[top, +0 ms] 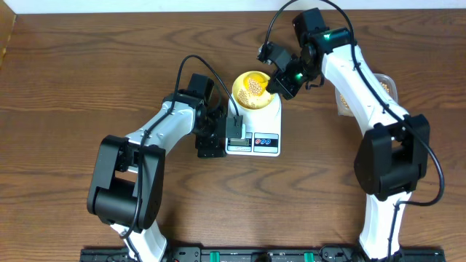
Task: Scoop item into bowl and weigh 50g on scale
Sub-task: 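Tilt the scoop with the right gripper to pour soybeans into the bowl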
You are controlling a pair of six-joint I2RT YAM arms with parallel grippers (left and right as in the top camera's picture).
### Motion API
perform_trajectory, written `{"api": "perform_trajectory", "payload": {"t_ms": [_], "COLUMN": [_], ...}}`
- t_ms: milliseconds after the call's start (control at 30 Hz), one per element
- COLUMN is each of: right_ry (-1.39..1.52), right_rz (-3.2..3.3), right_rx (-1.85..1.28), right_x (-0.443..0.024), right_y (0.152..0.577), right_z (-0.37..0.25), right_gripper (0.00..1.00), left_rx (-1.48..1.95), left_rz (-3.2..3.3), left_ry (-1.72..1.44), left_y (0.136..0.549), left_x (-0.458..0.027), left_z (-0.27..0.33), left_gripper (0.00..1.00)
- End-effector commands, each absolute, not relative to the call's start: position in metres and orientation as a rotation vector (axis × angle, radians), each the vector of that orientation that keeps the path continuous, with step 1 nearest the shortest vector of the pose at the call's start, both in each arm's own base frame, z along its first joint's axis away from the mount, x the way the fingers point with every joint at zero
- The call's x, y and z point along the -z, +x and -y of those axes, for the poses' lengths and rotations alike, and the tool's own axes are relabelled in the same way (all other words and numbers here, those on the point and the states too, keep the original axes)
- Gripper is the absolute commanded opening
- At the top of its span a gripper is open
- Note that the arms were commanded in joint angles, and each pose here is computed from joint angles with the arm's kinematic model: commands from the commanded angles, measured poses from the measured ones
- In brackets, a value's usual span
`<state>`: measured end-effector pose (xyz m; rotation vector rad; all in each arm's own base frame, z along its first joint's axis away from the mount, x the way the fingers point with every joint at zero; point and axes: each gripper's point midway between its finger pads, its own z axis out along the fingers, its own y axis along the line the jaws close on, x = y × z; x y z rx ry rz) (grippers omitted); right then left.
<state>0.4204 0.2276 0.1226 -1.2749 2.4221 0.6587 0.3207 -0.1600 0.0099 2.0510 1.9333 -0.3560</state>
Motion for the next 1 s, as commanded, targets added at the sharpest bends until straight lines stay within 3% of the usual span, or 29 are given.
{"api": "perform_trajectory", "payload": {"t_ms": [0, 433, 967], "right_ry": [-1.342, -1.513, -1.582], "right_rz": [-2.378, -2.359, -2.302], "right_rx": [-0.515, -0.236, -0.150], "right_x": [-0.137, -0.125, -0.134], "right_y": [0.420, 0.416, 0.408], "right_z": [-0.227, -0.229, -0.242], "right_gripper": [0.01, 0.01, 0.01], "left_rx": [0.414, 0.414, 0.414], "left_rz": [-1.937, -1.938, -1.938], "left_ry": [2.036, 2.036, 2.036], "left_y": [0.314, 0.314, 0.314], "left_x": [-0.007, -0.007, -0.007], "left_z": [0.164, 0.164, 0.164], "left_gripper": [0.98, 0.98, 0.97]}}
